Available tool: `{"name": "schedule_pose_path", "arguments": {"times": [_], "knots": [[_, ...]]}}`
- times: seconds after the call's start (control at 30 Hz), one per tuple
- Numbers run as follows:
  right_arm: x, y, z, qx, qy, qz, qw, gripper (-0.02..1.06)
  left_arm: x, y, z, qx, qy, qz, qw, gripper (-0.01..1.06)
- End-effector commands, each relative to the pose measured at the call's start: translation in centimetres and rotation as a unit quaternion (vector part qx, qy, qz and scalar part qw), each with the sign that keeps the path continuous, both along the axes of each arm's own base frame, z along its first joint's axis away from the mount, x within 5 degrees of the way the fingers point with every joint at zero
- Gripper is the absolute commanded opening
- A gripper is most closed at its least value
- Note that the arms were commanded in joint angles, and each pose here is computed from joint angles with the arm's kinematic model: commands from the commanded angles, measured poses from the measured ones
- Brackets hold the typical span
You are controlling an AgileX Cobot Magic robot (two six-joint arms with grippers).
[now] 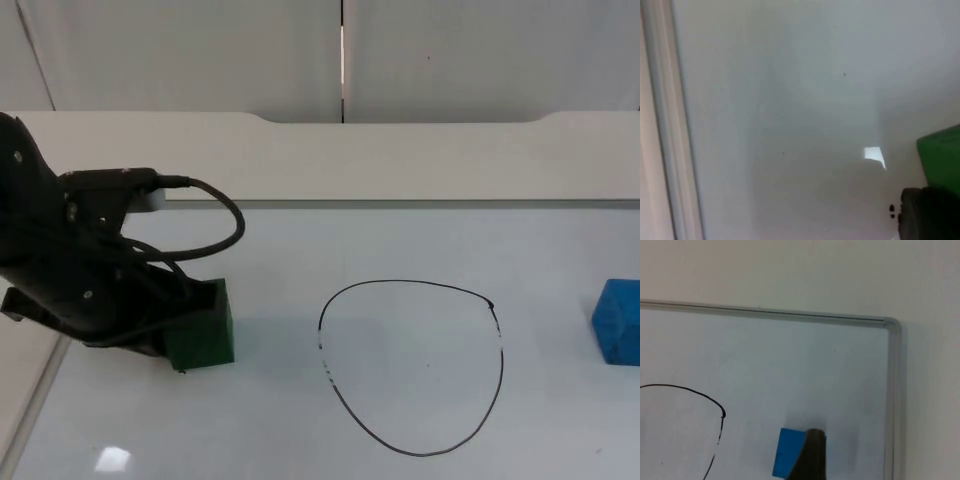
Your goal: Push the two cubes into the marked area.
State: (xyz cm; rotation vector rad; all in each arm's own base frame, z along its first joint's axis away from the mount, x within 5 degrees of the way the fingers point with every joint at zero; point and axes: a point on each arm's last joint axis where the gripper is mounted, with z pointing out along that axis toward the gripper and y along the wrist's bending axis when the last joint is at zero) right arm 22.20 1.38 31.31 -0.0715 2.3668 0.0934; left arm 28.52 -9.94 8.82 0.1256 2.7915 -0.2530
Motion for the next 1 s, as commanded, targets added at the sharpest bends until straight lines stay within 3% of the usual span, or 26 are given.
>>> {"name": "schedule_pose_path", "arguments": {"times": [0.0, 0.6, 0.97], "knots": [[0.0, -0.1, 0.3, 0.005, -0.007, -0.005, 0.9999, 0.71, 0.0, -0.5, 0.1, -0.005, -0.003, 0.002, 1.0, 0.0], [0.0, -0.1, 0.2, 0.006, -0.004, -0.005, 1.0, 0.71, 0.4, -3.2, 0.9, -0.013, -0.042, -0.028, 0.999, 0.0], [0.0, 0.0, 0.2, 0.014, -0.002, -0.006, 0.9999, 0.71, 0.4, -3.7, 0.6, -0.014, -0.036, -0.031, 0.999, 0.0]]}}
